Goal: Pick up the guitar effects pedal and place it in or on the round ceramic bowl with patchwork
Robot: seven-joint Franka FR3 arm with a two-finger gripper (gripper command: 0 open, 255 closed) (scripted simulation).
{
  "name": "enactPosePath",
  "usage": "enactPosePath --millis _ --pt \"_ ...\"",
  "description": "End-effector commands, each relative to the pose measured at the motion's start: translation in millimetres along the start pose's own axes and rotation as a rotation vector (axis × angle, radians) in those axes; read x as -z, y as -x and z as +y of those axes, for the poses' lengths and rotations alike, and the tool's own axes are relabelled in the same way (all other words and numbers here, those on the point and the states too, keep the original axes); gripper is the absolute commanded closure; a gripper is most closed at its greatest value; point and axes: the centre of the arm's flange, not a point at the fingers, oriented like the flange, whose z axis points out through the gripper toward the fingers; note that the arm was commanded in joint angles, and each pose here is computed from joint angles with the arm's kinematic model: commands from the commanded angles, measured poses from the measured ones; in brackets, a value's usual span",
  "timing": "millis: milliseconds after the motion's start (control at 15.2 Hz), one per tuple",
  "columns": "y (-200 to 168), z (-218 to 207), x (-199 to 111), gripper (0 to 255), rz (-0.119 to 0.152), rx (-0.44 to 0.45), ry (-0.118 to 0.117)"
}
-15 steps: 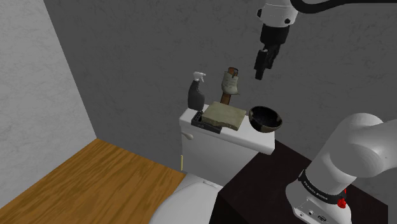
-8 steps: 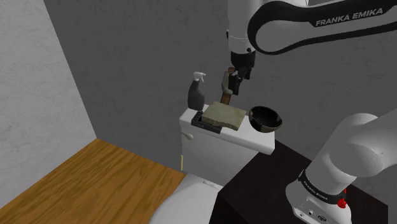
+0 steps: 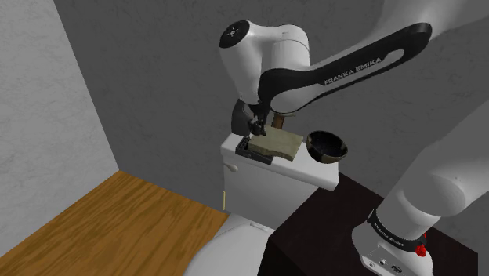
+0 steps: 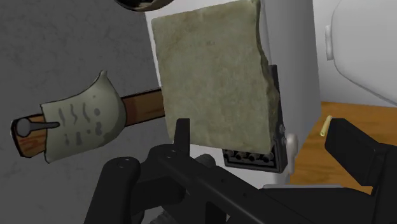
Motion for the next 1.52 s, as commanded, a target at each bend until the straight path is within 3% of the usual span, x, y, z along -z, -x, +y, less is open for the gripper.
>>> enactPosePath --millis 0,990,1452 --pt "-16.5 -27.1 -15.9 0 -0.001 0.004 0.059" --pt "-139.7 -184.7 -159.1 0 -0.034 0.045 0.490" --pt "-139.2 -169.9 -187.2 0 -0.034 0.045 0.491"
